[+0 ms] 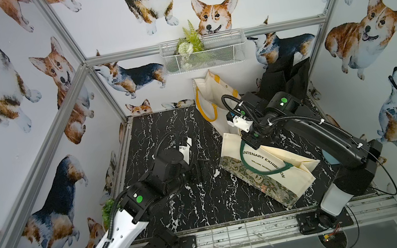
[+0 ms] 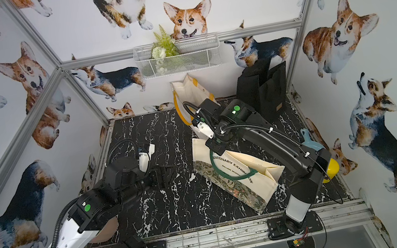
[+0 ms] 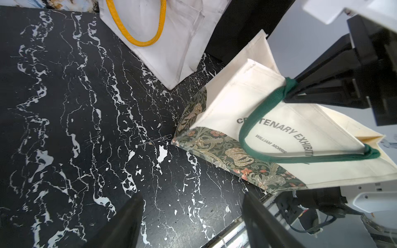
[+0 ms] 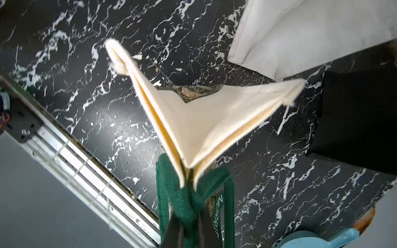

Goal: Put away the canvas bag
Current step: Adjust the canvas bag at the center of the board.

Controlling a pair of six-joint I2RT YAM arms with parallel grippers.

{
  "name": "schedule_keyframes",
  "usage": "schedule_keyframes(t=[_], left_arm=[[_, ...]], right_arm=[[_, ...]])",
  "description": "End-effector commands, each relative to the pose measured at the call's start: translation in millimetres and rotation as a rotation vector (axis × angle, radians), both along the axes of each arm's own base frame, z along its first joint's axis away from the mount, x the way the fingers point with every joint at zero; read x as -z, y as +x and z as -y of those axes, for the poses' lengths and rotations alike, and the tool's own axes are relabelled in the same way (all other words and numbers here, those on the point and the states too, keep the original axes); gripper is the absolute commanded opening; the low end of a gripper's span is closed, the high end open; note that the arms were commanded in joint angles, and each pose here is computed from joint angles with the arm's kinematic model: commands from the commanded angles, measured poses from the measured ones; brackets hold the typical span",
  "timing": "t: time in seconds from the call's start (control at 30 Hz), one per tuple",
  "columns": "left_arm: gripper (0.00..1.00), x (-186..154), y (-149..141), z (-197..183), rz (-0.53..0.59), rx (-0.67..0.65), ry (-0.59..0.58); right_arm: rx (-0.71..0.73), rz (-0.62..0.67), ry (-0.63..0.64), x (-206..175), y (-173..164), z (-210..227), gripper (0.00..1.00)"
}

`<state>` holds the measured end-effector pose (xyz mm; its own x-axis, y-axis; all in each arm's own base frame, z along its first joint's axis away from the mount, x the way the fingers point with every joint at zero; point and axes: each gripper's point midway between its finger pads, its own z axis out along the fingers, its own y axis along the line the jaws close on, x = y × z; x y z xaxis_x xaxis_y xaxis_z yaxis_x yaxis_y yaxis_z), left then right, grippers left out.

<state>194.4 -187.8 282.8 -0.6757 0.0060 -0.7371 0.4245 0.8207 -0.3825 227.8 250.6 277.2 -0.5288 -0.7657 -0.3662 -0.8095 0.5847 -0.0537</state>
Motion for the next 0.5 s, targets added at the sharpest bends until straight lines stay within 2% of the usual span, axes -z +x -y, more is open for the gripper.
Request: schedule_keyframes(t=[0.0,0.13,0.17,0.23,0.3,0.47], left_arm=[[0.77,-15.9,-17.2,28.5,0.043,0.172,-0.157],[0.78,-13.1,-22.4,32.6,0.044,0.212,-0.17],[0.78,-13.2,-22.5,32.2,0.047,0.212,-0.171],[0.78,-12.5,-23.3,31.6,0.05,0.213,-0.171],[0.78,-11.9,-23.7,30.6,0.053,0.211,-0.172],[0.78,-8.8,-24.0,32.8,0.042,0.215,-0.184]], right_arm=[[-0.328,0.05,0.015,-10.3,-29.8,0.7,0.0],[-0.511,0.142,0.111,-22.9,-50.3,-0.4,0.0],[-0.521,0.113,0.105,-19.4,-55.5,2.0,0.0],[-0.623,-0.017,-0.034,12.9,-74.8,19.7,0.0],[-0.635,-0.048,-0.064,21.6,-80.8,23.1,0.0],[-0.61,-0.065,-0.046,32.3,-83.8,22.0,0.0]])
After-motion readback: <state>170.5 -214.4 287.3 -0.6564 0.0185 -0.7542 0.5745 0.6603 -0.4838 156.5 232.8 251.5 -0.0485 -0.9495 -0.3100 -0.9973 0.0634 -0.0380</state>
